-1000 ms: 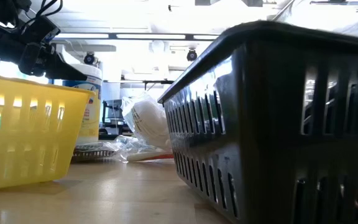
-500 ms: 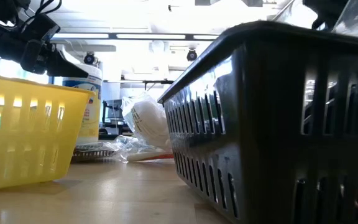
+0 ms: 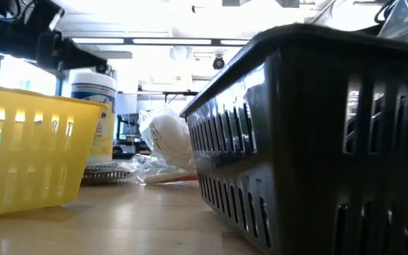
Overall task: Pick & Place Travel size toiletries
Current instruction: Put the white cotton pack into the orange bin
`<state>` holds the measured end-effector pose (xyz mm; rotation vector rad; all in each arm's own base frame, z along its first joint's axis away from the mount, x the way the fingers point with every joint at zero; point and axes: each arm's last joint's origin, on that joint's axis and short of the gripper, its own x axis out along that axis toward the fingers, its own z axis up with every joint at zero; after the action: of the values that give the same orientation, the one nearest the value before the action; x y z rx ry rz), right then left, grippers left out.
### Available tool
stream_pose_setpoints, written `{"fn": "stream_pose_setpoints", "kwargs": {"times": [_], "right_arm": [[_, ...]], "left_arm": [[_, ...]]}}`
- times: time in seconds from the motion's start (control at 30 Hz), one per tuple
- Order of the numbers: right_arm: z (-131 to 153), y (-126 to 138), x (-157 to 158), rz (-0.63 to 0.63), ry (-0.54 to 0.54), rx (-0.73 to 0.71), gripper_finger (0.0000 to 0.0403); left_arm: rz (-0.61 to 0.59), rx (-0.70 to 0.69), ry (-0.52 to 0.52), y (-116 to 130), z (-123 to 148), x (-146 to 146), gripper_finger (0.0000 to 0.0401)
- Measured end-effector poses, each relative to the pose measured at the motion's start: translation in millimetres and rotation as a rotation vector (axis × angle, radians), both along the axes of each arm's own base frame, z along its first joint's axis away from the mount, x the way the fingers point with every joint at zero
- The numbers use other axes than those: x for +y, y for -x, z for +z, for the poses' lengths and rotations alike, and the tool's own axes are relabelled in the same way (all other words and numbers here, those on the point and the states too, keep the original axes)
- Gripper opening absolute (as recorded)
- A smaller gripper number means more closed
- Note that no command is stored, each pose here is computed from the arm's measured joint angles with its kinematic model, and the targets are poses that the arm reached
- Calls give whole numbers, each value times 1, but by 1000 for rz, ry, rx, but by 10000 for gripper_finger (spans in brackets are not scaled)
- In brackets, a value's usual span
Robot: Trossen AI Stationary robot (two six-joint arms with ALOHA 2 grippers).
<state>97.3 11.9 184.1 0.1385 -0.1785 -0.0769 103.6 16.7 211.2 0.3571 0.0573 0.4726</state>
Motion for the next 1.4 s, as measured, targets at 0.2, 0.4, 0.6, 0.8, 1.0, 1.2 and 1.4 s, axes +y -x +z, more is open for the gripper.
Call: {"fn": "stream_pose_setpoints", "kwargs": {"times": [0.2,0.4,0.6,0.8,1.0,1.2,1.4], "right_arm": [[-1,-1,1,30,13,8,2],[-2,-1,1,13,111,24,2],[-3,-1,1,13,130,33,2],[1,-1,1,3,151,-2,2],[19,6,-5,-192,106,-174,2],[14,6,-9,-337,28,-120,2],[0,1,-9,-311,-30,0,2]], "left_arm": [[5,-49,-19,0,5,0,0],[10,-49,47,0,2,0,0],[11,-42,121,0,-2,0,0],[11,-45,124,0,-2,0,0],[11,-31,126,0,-3,0,0],[11,-28,119,0,-3,0,0],[8,-27,117,0,-3,0,0]]}}
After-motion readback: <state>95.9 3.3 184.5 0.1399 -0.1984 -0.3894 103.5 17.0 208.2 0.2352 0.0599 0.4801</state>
